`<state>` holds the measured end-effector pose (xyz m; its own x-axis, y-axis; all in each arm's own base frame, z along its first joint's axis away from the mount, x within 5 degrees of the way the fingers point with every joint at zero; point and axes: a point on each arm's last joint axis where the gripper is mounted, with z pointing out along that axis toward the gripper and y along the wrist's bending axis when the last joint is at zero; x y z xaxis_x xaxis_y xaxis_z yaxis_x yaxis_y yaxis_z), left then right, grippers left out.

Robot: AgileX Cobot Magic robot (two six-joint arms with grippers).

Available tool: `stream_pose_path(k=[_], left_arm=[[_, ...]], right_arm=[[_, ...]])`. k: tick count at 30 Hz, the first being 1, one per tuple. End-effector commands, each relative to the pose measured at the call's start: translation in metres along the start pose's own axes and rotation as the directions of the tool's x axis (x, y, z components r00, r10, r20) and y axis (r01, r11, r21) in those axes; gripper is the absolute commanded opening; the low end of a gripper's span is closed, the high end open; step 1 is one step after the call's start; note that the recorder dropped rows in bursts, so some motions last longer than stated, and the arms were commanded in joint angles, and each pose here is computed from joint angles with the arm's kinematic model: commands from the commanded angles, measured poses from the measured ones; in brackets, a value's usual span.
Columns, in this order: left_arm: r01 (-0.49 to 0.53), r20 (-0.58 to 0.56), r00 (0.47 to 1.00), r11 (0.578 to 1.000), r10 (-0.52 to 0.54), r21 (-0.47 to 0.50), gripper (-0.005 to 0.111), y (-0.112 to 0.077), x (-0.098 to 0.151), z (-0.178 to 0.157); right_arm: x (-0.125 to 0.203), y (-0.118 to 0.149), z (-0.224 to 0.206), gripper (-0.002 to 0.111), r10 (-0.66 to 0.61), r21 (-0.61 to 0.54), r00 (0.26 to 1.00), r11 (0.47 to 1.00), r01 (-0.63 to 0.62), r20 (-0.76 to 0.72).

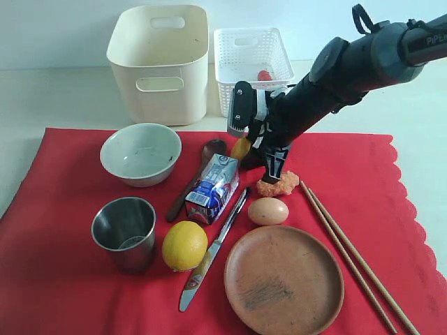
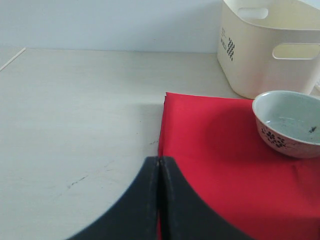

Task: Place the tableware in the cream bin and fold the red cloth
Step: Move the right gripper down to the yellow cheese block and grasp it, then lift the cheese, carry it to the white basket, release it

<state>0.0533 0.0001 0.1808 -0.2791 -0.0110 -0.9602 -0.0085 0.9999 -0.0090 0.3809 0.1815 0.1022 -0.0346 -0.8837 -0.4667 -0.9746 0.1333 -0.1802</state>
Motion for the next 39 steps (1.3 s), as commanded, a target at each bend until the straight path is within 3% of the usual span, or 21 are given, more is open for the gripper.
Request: stream_pose_path(k=[1, 12, 23, 26, 32, 39], left_arm=[[-0.004, 0.017, 1.0, 1.0, 0.004, -0.003, 0.0, 0.0, -0.001, 0.0], [-0.004, 0.017, 1.0, 1.0, 0.004, -0.003, 0.0, 0.0, -0.001, 0.0], [-0.004, 0.017, 1.0, 1.0, 0.004, -0.003, 0.0, 0.0, -0.001, 0.0], [-0.004, 0.017, 1.0, 1.0, 0.004, -0.003, 0.0, 0.0, -0.001, 0.0], [-0.004, 0.017, 1.0, 1.0, 0.004, -0.003, 0.0, 0.0, -0.001, 0.0], [-0.004, 0.017, 1.0, 1.0, 0.004, -0.003, 0.0, 0.0, -0.001, 0.0]], right_arm=[[-0.001, -0.001, 0.0, 0.0, -0.011, 0.009, 1.0, 1.0, 0.012, -0.001], [-0.015, -0.008, -0.028, 0.0, 0.08, 0.077, 0.996, 0.994, -0.082, 0.031], [-0.041, -0.025, -0.086, 0.0, 0.176, 0.285, 0.972, 0.934, -0.216, 0.159], [-0.048, -0.03, -0.101, 0.0, 0.211, 0.342, 0.949, 0.896, -0.284, 0.233], [-0.053, -0.048, -0.12, 0.0, 0.323, 0.453, 0.857, 0.743, -0.493, 0.402], [-0.064, -0.072, -0.112, 0.0, 0.355, 0.431, 0.801, 0.7, -0.569, 0.481]])
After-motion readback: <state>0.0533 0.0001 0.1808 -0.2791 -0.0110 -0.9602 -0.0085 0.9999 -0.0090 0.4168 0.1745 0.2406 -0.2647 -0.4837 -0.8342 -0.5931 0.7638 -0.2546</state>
